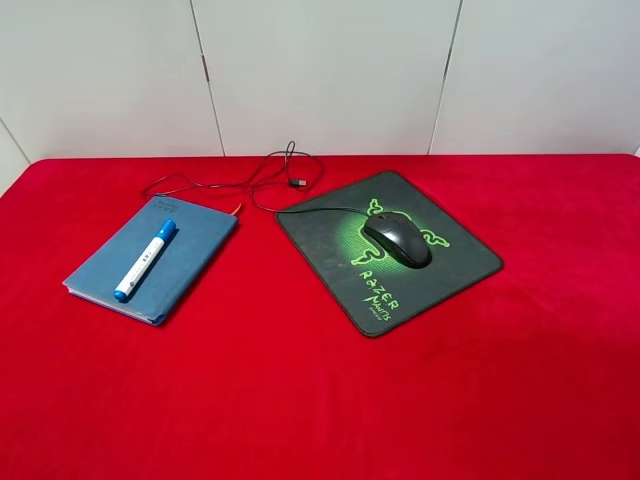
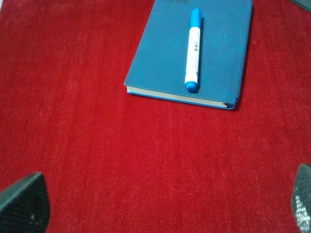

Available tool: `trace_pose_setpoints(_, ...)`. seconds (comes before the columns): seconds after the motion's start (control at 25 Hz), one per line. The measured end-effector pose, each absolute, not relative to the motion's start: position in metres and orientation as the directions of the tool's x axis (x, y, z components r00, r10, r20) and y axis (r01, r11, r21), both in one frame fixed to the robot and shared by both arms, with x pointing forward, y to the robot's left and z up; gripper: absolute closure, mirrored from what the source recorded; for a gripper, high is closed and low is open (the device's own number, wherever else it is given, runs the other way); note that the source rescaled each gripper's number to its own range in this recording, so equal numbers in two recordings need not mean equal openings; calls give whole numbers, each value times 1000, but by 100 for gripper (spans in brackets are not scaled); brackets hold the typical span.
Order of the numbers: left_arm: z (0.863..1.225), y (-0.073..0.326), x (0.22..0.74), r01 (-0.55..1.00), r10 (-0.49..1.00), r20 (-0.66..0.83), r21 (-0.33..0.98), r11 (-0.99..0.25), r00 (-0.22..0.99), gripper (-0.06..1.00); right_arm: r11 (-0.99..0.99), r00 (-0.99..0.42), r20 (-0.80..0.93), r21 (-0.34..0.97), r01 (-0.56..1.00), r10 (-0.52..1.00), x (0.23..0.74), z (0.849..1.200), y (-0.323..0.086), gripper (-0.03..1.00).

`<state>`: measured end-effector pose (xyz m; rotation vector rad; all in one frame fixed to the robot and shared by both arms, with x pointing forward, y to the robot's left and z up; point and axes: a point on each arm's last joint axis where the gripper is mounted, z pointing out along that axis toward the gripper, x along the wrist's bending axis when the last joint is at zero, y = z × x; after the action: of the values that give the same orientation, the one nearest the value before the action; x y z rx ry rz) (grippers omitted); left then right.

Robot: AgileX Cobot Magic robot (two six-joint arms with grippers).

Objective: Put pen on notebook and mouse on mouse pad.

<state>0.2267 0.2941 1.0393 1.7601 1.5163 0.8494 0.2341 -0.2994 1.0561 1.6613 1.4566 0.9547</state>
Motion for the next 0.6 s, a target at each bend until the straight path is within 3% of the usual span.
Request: trace_pose_setpoints(0.6,1039,294,227,566,991,56,816,-114,119,-5,-64,47,49,902,427,998,236,1052,-296,-3)
